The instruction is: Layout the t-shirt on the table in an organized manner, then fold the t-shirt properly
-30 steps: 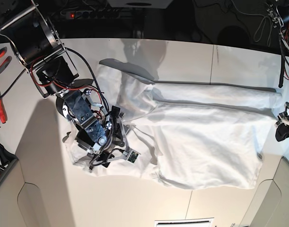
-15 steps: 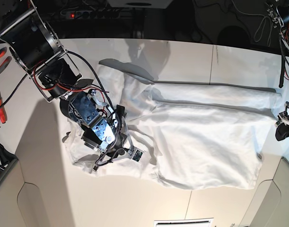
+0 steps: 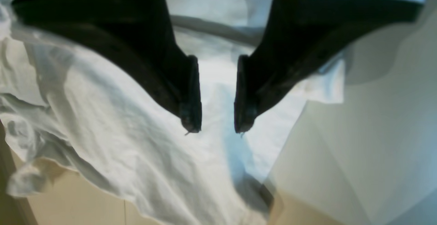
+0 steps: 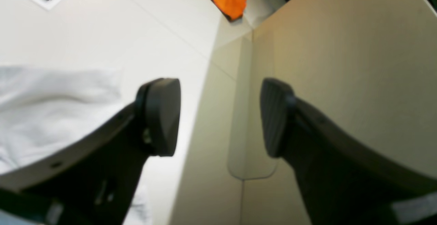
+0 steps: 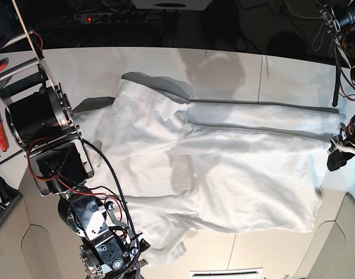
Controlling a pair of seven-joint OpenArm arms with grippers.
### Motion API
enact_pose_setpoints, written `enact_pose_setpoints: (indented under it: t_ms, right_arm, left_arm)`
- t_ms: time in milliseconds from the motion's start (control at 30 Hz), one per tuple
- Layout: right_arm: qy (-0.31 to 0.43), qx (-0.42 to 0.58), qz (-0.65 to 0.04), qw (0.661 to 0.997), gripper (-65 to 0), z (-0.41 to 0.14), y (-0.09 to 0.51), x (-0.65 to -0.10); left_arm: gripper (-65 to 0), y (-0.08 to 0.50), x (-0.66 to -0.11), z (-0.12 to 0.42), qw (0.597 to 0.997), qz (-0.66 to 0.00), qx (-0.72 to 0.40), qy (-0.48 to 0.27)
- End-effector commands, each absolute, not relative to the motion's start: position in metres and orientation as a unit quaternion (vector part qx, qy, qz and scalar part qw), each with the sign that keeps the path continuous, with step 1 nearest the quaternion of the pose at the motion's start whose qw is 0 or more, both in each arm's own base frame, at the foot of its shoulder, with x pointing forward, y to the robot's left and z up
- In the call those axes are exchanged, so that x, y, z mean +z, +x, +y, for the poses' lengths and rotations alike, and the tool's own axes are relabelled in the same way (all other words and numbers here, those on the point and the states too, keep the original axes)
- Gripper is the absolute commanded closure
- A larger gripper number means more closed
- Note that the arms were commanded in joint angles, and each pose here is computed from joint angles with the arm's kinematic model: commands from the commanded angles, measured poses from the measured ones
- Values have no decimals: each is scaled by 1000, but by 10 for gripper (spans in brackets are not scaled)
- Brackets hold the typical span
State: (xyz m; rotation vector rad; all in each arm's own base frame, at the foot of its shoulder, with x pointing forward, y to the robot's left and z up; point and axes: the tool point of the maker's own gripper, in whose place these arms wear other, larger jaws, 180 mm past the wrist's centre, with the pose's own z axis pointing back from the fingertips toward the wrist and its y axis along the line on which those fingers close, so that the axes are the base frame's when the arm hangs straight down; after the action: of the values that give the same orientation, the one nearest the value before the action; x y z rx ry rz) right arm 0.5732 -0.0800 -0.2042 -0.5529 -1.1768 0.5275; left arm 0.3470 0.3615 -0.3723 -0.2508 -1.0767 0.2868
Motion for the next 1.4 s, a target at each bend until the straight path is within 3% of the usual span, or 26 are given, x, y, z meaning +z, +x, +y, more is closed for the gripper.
enact_pose_setpoints:
  t_ms: [0, 67, 133, 200, 233, 367, 533, 700, 800, 900, 1167, 1200, 1300, 1367]
  right_arm:
    - [-262, 226, -562, 751, -364, -83, 581, -175]
    - [-264, 211, -536, 774, -343, -93, 577, -186]
    - [-259, 202, -508, 796, -216, -98, 571, -202]
    - [-253, 198, -491, 810, -21, -99, 563, -217]
    - [-247, 193, -488, 814, 0, -97, 558, -222]
    - [-221, 191, -506, 812, 0, -80, 529, -228]
    - [-173, 217, -503, 819, 0, -55, 472, -239]
    - [-120, 214, -465, 851, 0, -47, 416, -283]
    - [-48, 214, -418, 882, 0, -35, 371, -323]
    - [16, 213, -397, 892, 0, -21, 323, -340]
    - [42, 140, -371, 917, 0, -67, 246, -363]
    - [36, 119, -368, 922, -18, -79, 240, -369]
    - [35, 52, -367, 928, -260, -112, 226, -380]
    - [59, 15, -360, 931, -293, -122, 222, -385]
  left_arm:
    - [-203, 357, -349, 372, 825, -539, 129, -112]
    - [-203, 357, -349, 372, 825, -539, 129, -112]
    - [-203, 357, -348, 373, 824, -541, 129, -111]
    - [-202, 358, -346, 374, 821, -544, 129, -110]
    - [-202, 358, -345, 375, 819, -548, 130, -110]
    - [-195, 360, -332, 376, 798, -573, 136, -124]
    - [-195, 357, -336, 376, 803, -566, 136, -125]
    - [-195, 341, -342, 390, 805, -560, 157, -117]
    - [-195, 326, -343, 402, 796, -560, 191, -127]
    - [-195, 311, -347, 410, 790, -558, 215, -132]
    - [-195, 293, -360, 411, 801, -540, 224, -130]
    - [-195, 292, -361, 411, 803, -537, 223, -130]
    - [-195, 291, -362, 410, 805, -534, 223, -131]
    - [-195, 292, -361, 410, 802, -537, 224, -133]
